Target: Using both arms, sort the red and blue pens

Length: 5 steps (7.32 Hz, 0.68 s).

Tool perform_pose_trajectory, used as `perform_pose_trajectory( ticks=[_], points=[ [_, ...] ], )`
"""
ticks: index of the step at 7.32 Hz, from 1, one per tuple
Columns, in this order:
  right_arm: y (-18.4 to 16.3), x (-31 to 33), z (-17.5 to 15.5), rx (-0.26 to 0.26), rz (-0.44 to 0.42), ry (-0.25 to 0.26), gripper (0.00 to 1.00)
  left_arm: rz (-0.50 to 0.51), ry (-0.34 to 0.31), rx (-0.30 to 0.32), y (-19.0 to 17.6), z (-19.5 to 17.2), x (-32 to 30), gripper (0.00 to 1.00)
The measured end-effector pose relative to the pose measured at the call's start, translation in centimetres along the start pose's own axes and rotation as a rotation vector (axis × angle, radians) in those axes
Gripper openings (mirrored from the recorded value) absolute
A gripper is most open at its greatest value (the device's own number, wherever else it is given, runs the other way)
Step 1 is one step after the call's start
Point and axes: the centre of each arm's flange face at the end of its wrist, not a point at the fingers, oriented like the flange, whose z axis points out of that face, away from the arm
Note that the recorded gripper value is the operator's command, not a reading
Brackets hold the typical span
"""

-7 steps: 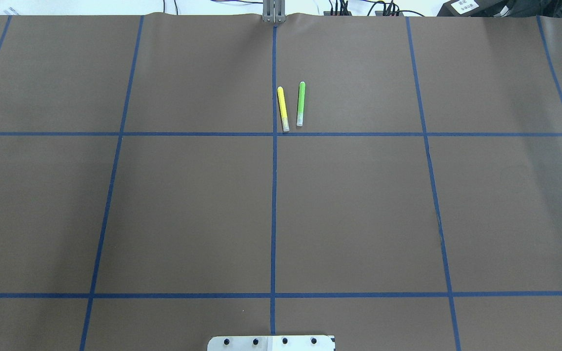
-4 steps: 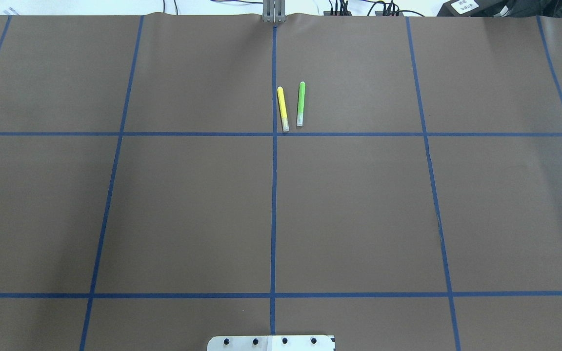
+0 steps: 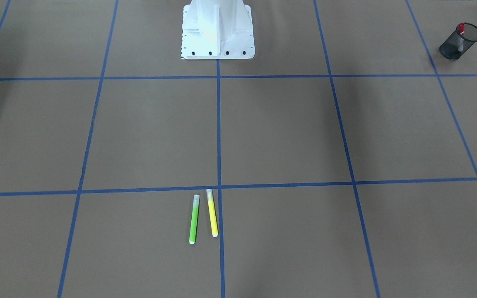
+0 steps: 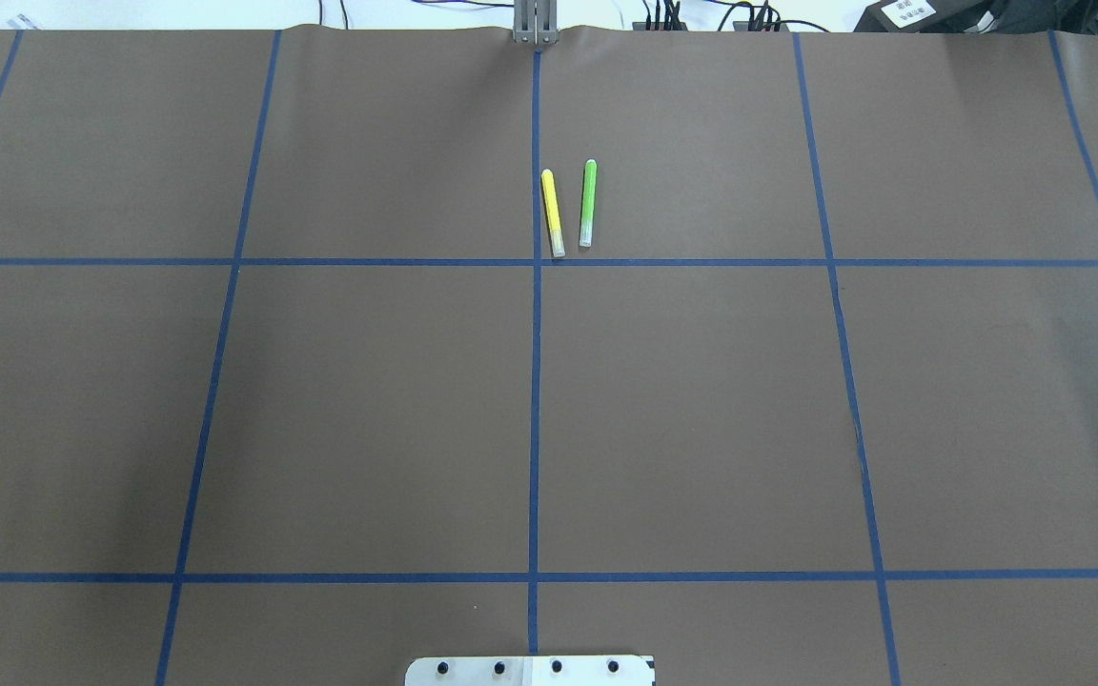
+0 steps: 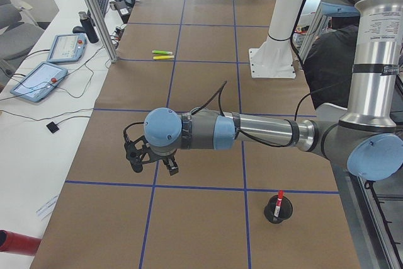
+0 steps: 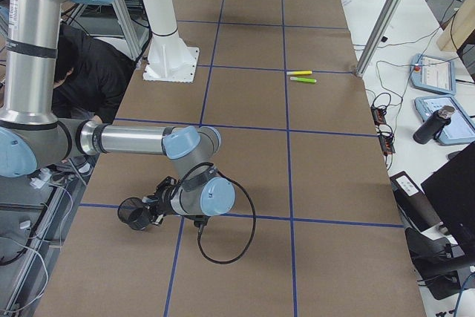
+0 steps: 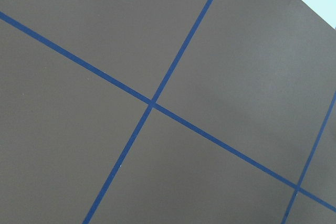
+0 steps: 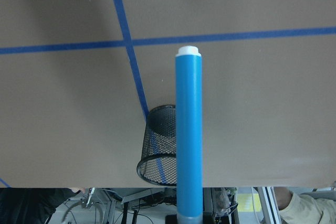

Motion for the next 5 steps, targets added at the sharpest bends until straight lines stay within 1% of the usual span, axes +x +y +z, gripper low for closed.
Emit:
perform_pose_trajectory(
  ticks=[1, 3, 5],
  points=[
    [1.7, -0.8, 0.5, -0.009, 0.002, -0.015, 0.00, 0.007, 0.001, -0.001, 0.0, 0.1, 0.3, 1.00],
    [4.9, -1.4, 2.9, -0.036, 0.014, -0.042, 0.00, 0.018, 0.005, 0.004, 0.0, 0.0, 0.7, 1.00],
    [6.6, -0.5, 5.9, -0.070, 0.045, -0.089, 0.00, 0.026, 0.006, 0.009, 0.0, -0.1, 1.1, 1.00]
  ],
)
